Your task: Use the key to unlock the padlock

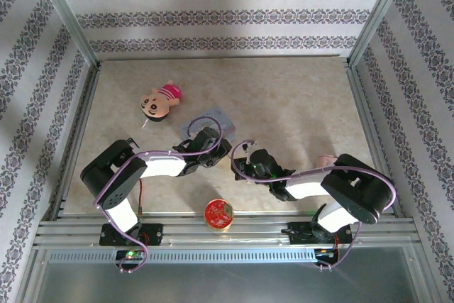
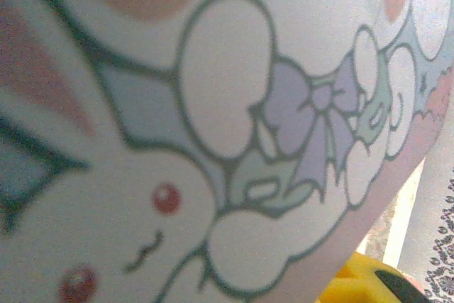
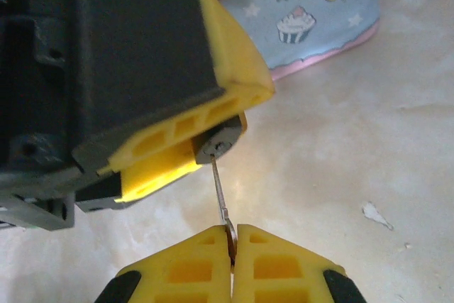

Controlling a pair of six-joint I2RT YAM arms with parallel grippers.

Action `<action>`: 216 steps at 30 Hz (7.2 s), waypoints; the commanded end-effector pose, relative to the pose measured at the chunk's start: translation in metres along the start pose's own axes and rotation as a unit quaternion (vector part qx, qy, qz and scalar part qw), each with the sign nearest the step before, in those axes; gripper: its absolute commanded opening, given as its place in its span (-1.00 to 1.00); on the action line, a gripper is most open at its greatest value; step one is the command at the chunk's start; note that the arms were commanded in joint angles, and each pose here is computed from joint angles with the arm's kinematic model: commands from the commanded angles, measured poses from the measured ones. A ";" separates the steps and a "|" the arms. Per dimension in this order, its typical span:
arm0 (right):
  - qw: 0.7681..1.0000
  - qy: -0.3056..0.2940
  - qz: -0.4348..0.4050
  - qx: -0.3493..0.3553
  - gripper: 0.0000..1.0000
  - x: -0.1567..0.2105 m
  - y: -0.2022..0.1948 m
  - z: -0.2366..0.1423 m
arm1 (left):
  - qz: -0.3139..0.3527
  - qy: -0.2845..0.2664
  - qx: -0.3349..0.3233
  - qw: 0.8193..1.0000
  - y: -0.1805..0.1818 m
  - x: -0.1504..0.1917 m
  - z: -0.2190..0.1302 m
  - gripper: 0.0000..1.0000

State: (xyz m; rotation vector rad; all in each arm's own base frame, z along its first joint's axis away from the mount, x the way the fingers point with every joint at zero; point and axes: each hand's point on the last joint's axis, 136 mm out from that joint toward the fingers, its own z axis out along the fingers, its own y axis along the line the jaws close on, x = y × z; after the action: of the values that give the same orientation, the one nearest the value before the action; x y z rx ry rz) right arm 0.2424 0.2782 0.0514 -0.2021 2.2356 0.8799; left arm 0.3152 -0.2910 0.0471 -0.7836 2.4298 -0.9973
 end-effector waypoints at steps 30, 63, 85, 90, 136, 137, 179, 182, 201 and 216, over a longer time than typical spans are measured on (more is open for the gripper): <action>1.000 -0.007 -0.002 -0.003 -1.00 -0.005 0.004 0.006 | -0.027 0.024 0.016 0.999 -0.003 0.004 0.005 -0.59; 1.000 -0.004 0.011 0.000 -1.00 -0.003 -0.005 0.006 | -0.032 0.026 0.019 0.999 -0.001 0.005 0.007 -0.59; 1.000 -0.014 0.015 0.005 -1.00 0.000 -0.011 -0.003 | -0.033 0.024 0.020 0.999 0.000 0.004 0.006 -0.59; 1.000 -0.024 0.011 0.001 -1.00 -0.006 -0.008 -0.006 | -0.032 0.026 0.020 0.999 0.001 0.005 0.007 -0.59; 1.000 -0.019 0.010 -0.007 -1.00 -0.009 -0.005 -0.001 | -0.039 0.039 0.023 0.998 0.001 0.009 0.012 -0.59; 1.000 -0.018 0.010 -0.007 -1.00 -0.009 -0.005 -0.001 | -0.039 0.039 0.024 0.998 0.001 0.009 0.011 -0.59; 0.997 -0.006 0.048 -0.059 -1.00 -0.016 -0.011 -0.006 | -0.061 0.051 0.037 0.996 -0.005 -0.003 0.008 -0.59; 0.997 -0.006 0.048 -0.061 -1.00 -0.017 -0.011 -0.006 | -0.062 0.051 0.038 0.996 -0.006 -0.004 0.008 -0.59; 0.996 -0.009 0.045 -0.079 -1.00 -0.031 -0.001 0.005 | -0.060 0.063 0.036 0.996 -0.003 0.001 0.010 -0.59; 0.995 -0.008 0.055 -0.084 -1.00 -0.034 -0.003 0.006 | -0.060 0.064 0.043 0.995 -0.008 0.001 0.009 -0.59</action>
State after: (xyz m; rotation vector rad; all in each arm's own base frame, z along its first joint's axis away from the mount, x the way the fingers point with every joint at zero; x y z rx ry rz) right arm 0.2647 0.2715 0.0605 -0.1512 2.2115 1.0891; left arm 0.3360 -0.2928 0.0581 -0.7822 2.3621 -1.1294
